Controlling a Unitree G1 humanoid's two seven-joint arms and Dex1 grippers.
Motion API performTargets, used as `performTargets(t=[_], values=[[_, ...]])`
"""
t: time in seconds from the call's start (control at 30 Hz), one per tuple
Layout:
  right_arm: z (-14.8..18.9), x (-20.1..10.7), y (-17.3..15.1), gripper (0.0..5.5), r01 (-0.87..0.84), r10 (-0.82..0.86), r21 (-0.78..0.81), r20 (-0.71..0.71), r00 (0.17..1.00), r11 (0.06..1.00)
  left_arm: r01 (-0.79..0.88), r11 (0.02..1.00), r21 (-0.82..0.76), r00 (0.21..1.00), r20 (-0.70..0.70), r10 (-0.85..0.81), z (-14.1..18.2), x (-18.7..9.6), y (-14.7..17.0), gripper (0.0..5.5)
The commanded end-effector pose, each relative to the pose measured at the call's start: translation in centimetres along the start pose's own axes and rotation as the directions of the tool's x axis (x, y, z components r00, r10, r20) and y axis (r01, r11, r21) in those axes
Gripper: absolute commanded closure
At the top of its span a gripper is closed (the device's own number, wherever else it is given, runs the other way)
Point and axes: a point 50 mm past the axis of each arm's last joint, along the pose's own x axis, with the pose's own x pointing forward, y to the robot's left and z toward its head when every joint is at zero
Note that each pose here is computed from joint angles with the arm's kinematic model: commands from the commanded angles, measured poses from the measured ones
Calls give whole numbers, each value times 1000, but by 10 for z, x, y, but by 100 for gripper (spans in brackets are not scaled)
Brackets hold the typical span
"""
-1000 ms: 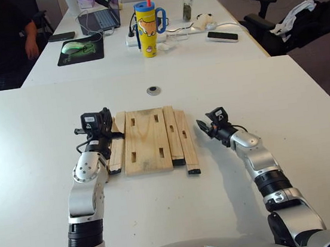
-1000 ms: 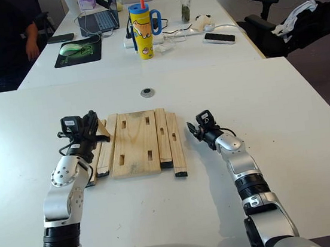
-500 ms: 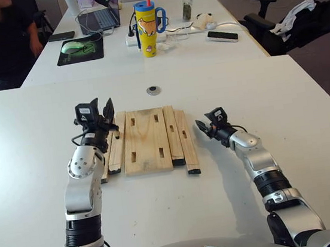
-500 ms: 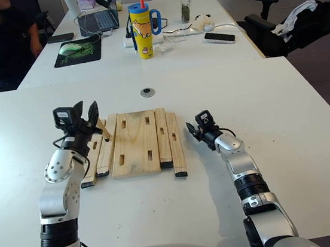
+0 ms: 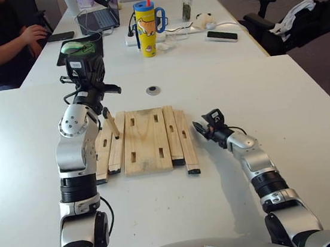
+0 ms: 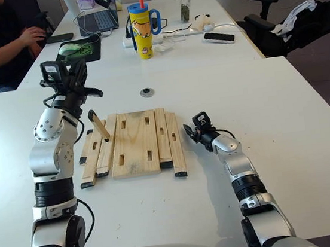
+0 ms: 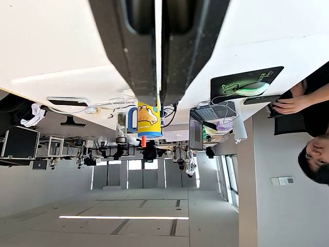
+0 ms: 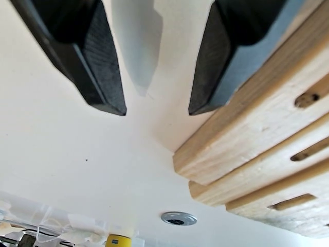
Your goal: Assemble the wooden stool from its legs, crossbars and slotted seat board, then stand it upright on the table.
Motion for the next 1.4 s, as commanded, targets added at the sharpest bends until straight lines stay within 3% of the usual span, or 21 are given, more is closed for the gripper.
performTargets(t=[0.03, 0.33, 0.43, 0.5, 0.6, 0.77, 0.97, 1.23, 1.4], values=[[4, 2, -1, 324, 1, -1, -15, 5, 1000, 1000, -37, 999, 3, 997, 70, 37, 16, 4, 6, 549], [4, 3, 1, 324, 0, 0, -23, 6, 1000, 1000, -22, 999, -29, 998, 54, 24, 11, 7, -2, 549], [3, 2, 2, 324, -1, 1, -27, 5, 1000, 1000, -75, 997, 7, 981, -176, 75, -35, -3, 3, 549], [3, 3, 4, 324, -9, 9, -26, 4, 1000, 1000, -99, 995, -7, 917, -390, 88, -83, -25, 6, 549], [3, 5, 6, 324, -21, 21, -28, -3, 1000, 999, -97, 995, -12, 859, -506, 78, -111, -44, 4, 549], [8, 9, 1, 324, -15, 15, -39, 4, 1000, 999, -74, 997, -26, 915, -399, 57, -84, -18, -3, 549], [6, 10, 2, 324, -14, 15, -35, 5, 1000, 999, -66, 998, -24, 952, -301, 56, -60, -8, -5, 549], [4, 10, 2, 324, -11, 11, -31, 6, 1000, 999, -99, 995, -20, 986, 132, 100, 22, 8, -2, 549], [4, 10, 3, 324, -11, 12, -33, 7, 1000, 999, -60, 998, -7, 981, 185, 60, 34, 12, -6, 549]])
